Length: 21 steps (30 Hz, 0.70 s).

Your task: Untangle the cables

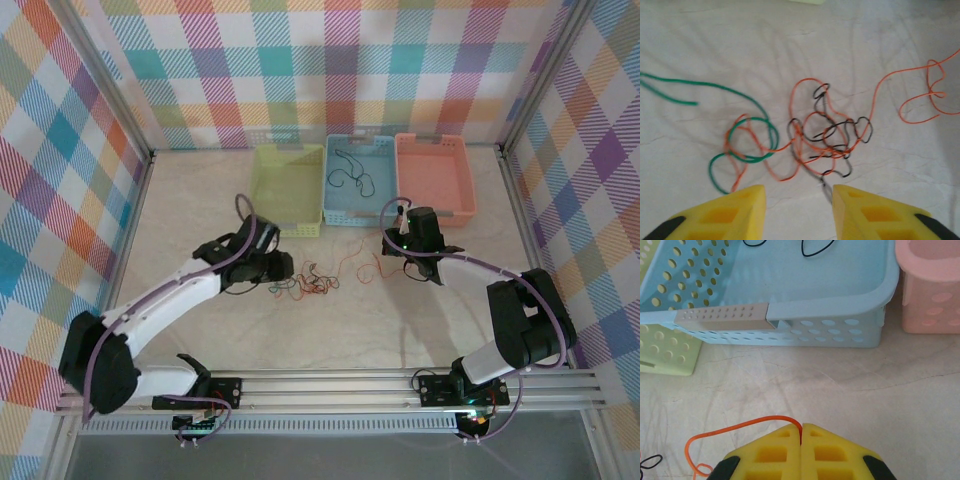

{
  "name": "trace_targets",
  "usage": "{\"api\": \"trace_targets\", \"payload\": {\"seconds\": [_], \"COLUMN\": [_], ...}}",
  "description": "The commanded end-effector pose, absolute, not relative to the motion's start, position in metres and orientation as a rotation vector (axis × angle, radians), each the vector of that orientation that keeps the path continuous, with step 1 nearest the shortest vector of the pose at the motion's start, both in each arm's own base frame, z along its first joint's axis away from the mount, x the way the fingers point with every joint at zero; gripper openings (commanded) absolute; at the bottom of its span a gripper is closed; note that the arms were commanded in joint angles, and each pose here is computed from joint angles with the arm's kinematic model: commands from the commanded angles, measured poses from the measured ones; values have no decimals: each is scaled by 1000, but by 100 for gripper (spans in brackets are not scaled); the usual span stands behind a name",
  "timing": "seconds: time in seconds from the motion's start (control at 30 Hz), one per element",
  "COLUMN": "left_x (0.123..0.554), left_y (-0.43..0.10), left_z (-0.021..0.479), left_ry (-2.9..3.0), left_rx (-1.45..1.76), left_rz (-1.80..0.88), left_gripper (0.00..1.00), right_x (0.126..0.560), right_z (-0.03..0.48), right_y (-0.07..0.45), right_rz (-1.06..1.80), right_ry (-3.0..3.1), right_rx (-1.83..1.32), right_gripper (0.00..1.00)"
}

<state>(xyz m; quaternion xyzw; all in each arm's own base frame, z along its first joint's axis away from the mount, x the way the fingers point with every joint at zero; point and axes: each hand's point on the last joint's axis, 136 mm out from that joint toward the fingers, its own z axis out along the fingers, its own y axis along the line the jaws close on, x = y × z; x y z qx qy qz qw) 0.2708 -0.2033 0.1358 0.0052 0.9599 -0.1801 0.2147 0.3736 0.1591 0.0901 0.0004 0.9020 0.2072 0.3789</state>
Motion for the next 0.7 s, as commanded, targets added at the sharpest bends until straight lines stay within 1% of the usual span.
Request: {"api": "trace_targets", "payload": {"seconds": [0.0,0.1,0.17,0.37,0.57,0.67], "left_x": [278,290,299,315,318,320], "left_y": [-232,-247,-253,-257,-261,-261], "left_z": [142,132,121,86,55,52], "left_ry": [2692,2726,2767,2838,2908,2914], "left_rx": [141,200,221,214,175,168], "left_rz": [-527,-447,-380,-219,-163,-135], "left_gripper": [43,53,55,52,48,44], "right_x": [381,381,381,381,381,381], "right_z": [100,100,100,99,99,98], "right_y": [167,167,167,167,167,167], "right_rz": [545,546,546,544,545,543], "right_ry": [2271,2271,2273,2275,2278,2279], "right_rx": [-34,-35,-36,-37,-37,-36], "right_gripper": [0,0,0,0,0,0]}}
